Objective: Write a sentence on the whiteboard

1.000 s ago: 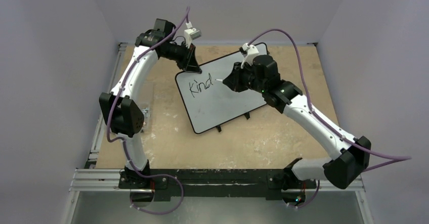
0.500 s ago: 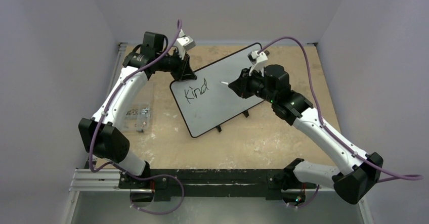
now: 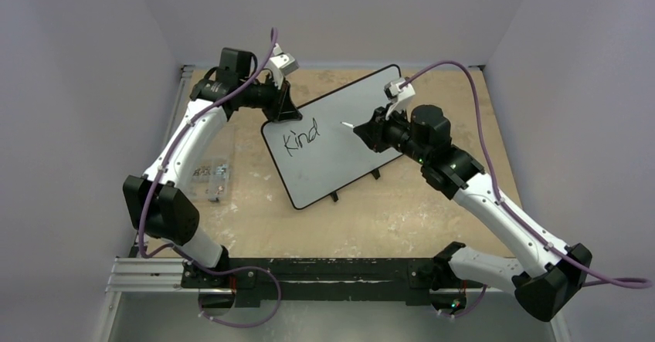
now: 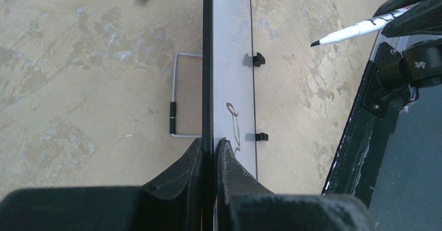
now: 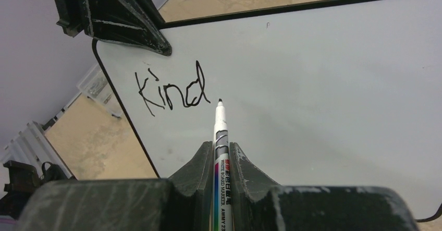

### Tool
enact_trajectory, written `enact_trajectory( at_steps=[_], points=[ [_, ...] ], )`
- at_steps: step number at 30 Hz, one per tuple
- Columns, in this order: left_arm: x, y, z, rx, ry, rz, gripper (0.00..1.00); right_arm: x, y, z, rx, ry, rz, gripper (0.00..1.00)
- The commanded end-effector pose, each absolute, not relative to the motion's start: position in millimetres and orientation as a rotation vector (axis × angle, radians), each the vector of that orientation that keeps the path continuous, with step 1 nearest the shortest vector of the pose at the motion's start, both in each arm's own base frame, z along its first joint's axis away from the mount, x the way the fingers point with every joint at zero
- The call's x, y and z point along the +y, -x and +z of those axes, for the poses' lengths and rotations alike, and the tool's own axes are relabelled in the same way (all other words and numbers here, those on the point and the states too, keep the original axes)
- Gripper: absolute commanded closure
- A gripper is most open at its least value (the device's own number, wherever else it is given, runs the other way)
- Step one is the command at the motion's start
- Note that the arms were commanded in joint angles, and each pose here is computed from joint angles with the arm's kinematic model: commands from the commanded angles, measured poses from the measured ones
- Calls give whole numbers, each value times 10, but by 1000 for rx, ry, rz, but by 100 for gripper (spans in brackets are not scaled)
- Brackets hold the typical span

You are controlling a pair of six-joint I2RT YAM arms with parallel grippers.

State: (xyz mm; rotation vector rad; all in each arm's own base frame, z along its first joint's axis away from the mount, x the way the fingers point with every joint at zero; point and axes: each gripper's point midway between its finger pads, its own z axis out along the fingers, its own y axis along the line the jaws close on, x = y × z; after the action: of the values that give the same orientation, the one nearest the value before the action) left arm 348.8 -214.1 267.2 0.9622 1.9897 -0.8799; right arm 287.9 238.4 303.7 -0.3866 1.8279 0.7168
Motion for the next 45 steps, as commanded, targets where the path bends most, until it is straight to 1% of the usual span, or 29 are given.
enact_trajectory(
  at_steps=[1, 9, 15, 17, 25, 40, 45],
  points=[
    [-2098, -3803, 2662, 1896, -1004, -740, 100, 2412, -2874, 3240, 1713, 458, 720, 100],
    [-2030, -3771, 2546, 1912, -966, -693, 100, 2494, -2916, 3213, 1654, 520, 722, 100],
    [-2076, -3730, 2591, 1920, -961, -738, 100, 2580, -3002, 3141, 1662, 547, 721, 100],
    [-2087, -3728, 2569, 1933, -965, -747, 100, 2623, -3038, 3178, 1641, 549, 732, 100],
    [-2127, -3692, 2479, 1958, -1003, -764, 100, 2750, -3169, 3017, 1679, 559, 748, 100],
    [-2177, -3649, 2459, 1970, -1024, -800, 100, 2849, -3310, 3013, 1679, 558, 746, 100],
    [-2176, -3644, 2469, 1967, -1027, -801, 100, 2851, -3331, 2903, 1705, 559, 738, 100]
  ],
)
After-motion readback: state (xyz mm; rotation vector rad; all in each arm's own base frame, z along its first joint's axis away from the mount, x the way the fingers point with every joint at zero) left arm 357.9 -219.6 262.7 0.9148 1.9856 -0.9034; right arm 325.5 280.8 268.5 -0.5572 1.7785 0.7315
